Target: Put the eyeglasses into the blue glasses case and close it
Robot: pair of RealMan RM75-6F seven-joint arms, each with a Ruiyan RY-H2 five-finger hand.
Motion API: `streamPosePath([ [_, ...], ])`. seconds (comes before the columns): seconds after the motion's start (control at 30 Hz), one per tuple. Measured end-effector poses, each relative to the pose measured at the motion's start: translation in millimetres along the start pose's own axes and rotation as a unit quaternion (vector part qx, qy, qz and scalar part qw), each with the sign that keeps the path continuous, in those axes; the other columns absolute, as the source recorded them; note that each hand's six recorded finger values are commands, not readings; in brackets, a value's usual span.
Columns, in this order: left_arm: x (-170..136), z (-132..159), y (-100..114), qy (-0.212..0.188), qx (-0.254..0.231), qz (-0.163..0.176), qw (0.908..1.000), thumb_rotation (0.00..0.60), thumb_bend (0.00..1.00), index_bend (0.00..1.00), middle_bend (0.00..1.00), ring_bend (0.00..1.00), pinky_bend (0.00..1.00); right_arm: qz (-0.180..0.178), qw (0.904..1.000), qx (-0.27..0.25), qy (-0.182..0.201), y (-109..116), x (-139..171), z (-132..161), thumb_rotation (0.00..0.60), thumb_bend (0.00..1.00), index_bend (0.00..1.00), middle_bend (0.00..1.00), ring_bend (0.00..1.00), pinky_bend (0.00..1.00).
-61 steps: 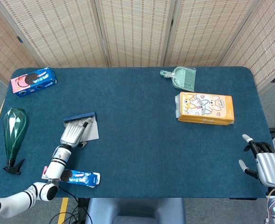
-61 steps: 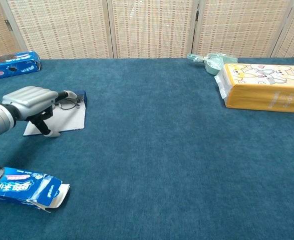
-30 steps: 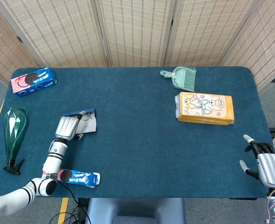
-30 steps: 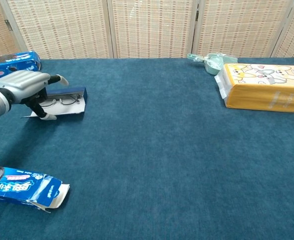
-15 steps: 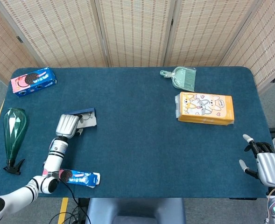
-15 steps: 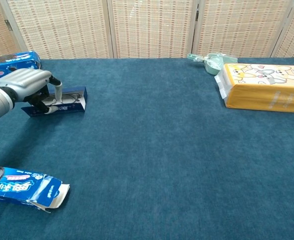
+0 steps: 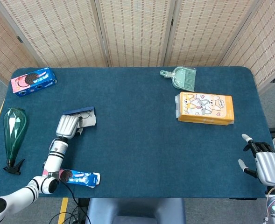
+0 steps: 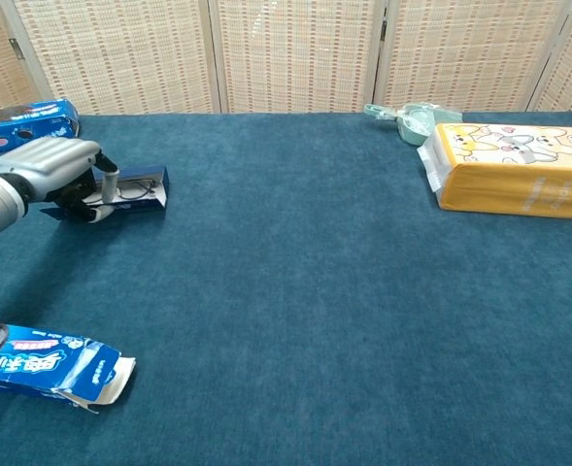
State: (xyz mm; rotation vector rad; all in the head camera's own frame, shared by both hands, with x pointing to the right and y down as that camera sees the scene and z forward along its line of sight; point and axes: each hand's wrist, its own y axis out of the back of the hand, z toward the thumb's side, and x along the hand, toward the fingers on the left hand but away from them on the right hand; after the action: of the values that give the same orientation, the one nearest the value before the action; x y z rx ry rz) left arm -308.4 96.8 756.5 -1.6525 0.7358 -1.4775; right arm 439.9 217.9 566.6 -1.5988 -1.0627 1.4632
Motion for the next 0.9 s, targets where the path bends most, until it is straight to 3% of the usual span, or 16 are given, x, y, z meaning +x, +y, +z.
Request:
streamPosePath([
  [0.2,-14,0,6,-0.016,-0.015,-0.003,0.9997,0.6,0.5,0.68,1.0,0.98,1.0,-0.003,1.0,0.0,0.003,1,0,2,0.6,0.3,0.12,0.44,0.32,0.23],
  [0.5,-45,1,29,-0.05,-0.016,-0.034,0.9981,0.6,0.5,0.66,1.0,0.98,1.0,-0.006,0.9998,-0.004,0.02,1,-3,11,0.6,0.3,0.12,0.44,0.32,0.23],
  [0.67,-55,-12,47,-0.04,-0.009,-0.056,0.9976,0.6,0.5,0.66,1.0,0.98,1.0,-0.006,0.9998,-0.006,0.019,2,-3,9,0.6,0.3,0.12,0.44,0.32,0.23],
  [0.9,-44,-18,41,-0.029,0.02,-0.082,0.996,0.6,0.5,0.67,1.0,0.98,1.0,-0.006,0.9998,-0.006,0.017,2,-2,8,0.6,0.3,0.12,0.44,0.32,0.23],
])
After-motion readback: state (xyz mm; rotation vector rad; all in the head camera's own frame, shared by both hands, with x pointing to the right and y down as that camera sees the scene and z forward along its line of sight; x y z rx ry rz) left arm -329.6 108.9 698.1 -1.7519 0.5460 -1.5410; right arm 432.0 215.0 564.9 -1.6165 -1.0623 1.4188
